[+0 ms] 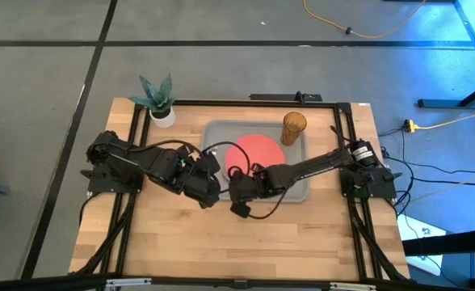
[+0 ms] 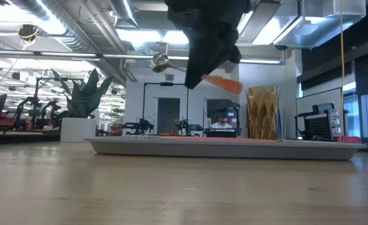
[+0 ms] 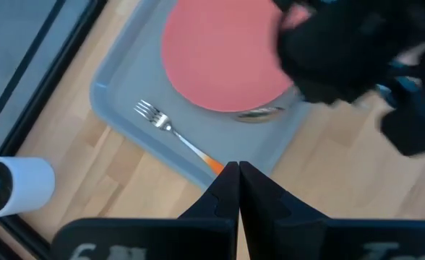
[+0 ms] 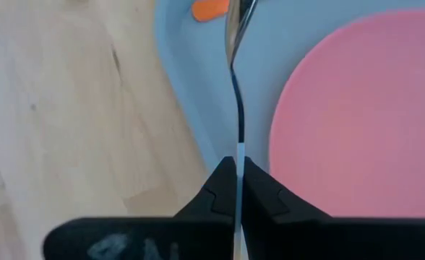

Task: Pick and place plate/cup/fork/spoon on tray
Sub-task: Put the orange spoon on the right side of the orange fork on the gray serving tray

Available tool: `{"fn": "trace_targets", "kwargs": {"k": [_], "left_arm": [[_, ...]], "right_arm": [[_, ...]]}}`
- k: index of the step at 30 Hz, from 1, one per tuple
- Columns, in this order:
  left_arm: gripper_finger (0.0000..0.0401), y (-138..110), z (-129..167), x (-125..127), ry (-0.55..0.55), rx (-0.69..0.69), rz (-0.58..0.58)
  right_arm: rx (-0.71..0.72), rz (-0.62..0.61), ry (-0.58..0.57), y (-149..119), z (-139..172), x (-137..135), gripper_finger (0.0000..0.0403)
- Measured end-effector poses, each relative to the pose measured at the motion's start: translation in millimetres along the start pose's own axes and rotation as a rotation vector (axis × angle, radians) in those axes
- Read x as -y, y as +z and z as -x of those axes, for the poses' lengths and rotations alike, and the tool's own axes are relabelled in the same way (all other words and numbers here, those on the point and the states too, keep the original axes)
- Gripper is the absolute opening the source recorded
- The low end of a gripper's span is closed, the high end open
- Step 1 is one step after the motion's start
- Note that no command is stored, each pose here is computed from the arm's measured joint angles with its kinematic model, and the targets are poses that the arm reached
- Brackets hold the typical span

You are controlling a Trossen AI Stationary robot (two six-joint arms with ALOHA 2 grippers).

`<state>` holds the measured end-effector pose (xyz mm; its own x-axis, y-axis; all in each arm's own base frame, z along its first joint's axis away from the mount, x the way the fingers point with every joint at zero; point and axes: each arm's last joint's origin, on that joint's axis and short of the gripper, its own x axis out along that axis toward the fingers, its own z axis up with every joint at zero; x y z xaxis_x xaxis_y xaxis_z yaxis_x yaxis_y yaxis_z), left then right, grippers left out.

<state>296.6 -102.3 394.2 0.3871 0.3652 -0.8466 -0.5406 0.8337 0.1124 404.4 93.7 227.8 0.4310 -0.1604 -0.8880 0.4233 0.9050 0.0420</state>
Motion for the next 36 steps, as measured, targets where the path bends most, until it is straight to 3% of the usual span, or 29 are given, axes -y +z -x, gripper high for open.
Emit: {"fn": "trace_targets", "kwargs": {"k": [8, 16, 18, 25, 32, 36], "left_arm": [[0.0000, -9, 32, -17, -0.090, 0.041, 0.002], [0.0000, -13, 58, -43, -0.106, 0.144, 0.048], [0.0000, -14, 61, -45, -0.108, 0.155, 0.037], [0.0000, -16, 62, -45, -0.160, 0.111, -0.109], [0.0027, -12, 58, -48, -0.239, 0.017, -0.107], [0.0052, -11, 56, -48, -0.285, -0.014, -0.242]], "right_arm": [[-0.035, 0.142, -0.013, 4, -37, 6, 0.0006], [-0.052, 0.112, -0.033, 8, -73, 2, 0.0005], [-0.052, 0.126, -0.059, 12, -71, 0, 0.0005], [0.024, 0.356, -0.185, 22, -46, -18, 0.0004], [0.047, 0.414, -0.213, 28, -23, -28, 0.0005], [0.073, 0.427, -0.226, 29, -13, -35, 0.0006]]}}
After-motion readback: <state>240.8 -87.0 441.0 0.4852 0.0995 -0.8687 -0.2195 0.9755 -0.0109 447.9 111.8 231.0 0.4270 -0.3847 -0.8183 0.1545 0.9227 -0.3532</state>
